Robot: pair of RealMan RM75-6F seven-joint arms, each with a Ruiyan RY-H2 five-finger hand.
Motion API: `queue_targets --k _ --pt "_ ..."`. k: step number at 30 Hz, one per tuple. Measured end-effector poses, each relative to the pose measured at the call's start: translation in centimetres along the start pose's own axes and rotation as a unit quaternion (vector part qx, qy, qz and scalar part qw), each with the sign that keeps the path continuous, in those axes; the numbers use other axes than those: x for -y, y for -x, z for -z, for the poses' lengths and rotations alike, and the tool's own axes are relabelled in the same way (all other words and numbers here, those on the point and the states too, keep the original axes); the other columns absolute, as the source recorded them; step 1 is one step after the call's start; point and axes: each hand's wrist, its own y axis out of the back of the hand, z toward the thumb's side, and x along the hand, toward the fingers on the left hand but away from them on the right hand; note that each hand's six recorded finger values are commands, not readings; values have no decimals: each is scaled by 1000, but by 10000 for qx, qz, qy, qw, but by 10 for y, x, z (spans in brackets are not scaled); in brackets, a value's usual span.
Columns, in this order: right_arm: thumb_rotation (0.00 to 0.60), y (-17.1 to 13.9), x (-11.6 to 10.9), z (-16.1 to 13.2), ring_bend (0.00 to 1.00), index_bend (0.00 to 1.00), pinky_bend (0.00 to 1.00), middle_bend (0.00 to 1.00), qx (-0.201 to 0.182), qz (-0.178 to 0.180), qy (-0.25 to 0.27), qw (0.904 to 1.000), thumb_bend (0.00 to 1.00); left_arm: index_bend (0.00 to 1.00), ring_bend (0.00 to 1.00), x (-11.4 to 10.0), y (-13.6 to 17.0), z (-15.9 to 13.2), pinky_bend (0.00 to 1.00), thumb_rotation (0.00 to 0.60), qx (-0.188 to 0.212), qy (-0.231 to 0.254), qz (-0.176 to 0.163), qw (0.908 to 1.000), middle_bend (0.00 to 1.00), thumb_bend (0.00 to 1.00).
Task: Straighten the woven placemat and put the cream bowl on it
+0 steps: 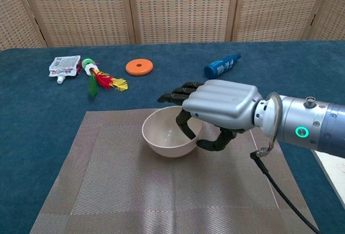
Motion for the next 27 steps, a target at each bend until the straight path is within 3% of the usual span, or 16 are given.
queue_targets --k 1,3,4,11,17,20,24,27 --pt "600 -1 0 1 0 298 0 1 -3 -23 15 10000 329 0 0 0 0 0 0 600 3 -2 6 10000 0 0" --pt "600 -5 0 1 0 71 0 0 -12 -86 70 9999 99 0 0 1 0 0 0 600 8 -6 16 10000 0 0" --pt "600 -7 -1 2 0 10 0 0 -13 -103 92 9999 25 0 0 1 0 -1 0 600 15 -12 28 10000 0 0" --pt "600 -41 -23 22 0 0 0 0 268 29 102 9996 0 0 0 1 1 -1 0 600 28 -41 0 10000 0 0" --pt "600 -88 -45 68 0 0 0 0 1093 471 -84 9929 0 0 0 0 7 3 0 600 -5 -103 -127 9999 0 0" --pt "600 -123 -54 98 0 0 0 0 1765 848 16 9806 0 0 0 4 17 8 0 600 -64 -136 -140 9998 0 0" --pt "600 -188 -55 137 0 0 0 0 2790 1277 299 9513 0 0 0 7 28 13 0 600 -102 -148 -153 9997 0 0" --pt "600 -224 -49 155 0 0 0 0 3301 1396 472 9324 0 0 0 10 37 17 0 600 -166 -151 -120 9997 0 0"
